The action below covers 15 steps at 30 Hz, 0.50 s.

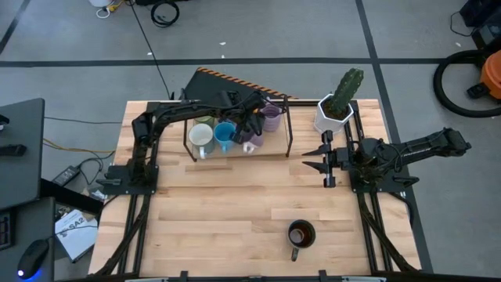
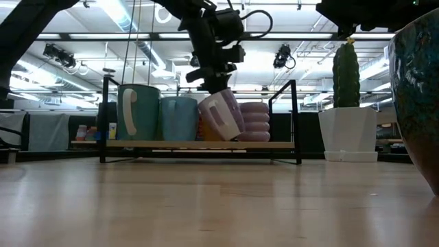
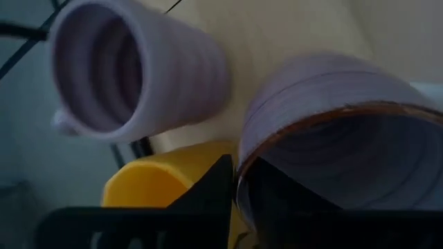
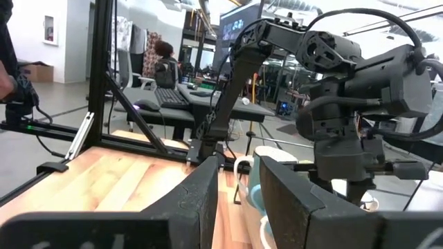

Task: Place coffee mugs
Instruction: Put the purple white mug on the shelf

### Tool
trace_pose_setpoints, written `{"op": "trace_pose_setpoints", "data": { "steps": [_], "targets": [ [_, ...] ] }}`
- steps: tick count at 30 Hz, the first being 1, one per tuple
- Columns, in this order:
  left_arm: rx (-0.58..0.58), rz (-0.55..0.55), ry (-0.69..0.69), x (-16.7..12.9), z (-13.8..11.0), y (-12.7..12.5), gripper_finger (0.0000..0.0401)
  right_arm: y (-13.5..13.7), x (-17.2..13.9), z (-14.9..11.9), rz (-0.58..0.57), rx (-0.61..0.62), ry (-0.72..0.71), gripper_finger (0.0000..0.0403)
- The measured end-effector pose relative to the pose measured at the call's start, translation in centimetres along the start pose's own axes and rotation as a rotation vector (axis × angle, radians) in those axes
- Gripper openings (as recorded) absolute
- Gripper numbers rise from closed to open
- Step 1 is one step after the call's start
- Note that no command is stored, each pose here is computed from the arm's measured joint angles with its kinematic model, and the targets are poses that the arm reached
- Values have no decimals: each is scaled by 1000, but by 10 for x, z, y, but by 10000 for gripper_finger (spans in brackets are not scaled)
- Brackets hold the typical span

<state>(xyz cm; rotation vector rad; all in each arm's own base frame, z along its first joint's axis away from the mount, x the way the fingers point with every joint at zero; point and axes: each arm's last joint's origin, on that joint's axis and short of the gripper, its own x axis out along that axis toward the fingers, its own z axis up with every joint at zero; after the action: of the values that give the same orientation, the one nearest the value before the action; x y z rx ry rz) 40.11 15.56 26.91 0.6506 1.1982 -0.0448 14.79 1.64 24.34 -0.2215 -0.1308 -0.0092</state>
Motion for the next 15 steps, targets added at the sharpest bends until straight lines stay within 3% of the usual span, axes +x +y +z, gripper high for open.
{"op": "trace_pose_setpoints", "data": {
  "steps": [9, 15],
  "targets": [
    [-27, 20, 4, -1, 2, 0, 90, 0, 0, 0, 0, 0, 0, 114],
    [-31, 24, -7, -2, 8, -4, 95, 0, 0, 0, 0, 0, 0, 114]
  ]
}}
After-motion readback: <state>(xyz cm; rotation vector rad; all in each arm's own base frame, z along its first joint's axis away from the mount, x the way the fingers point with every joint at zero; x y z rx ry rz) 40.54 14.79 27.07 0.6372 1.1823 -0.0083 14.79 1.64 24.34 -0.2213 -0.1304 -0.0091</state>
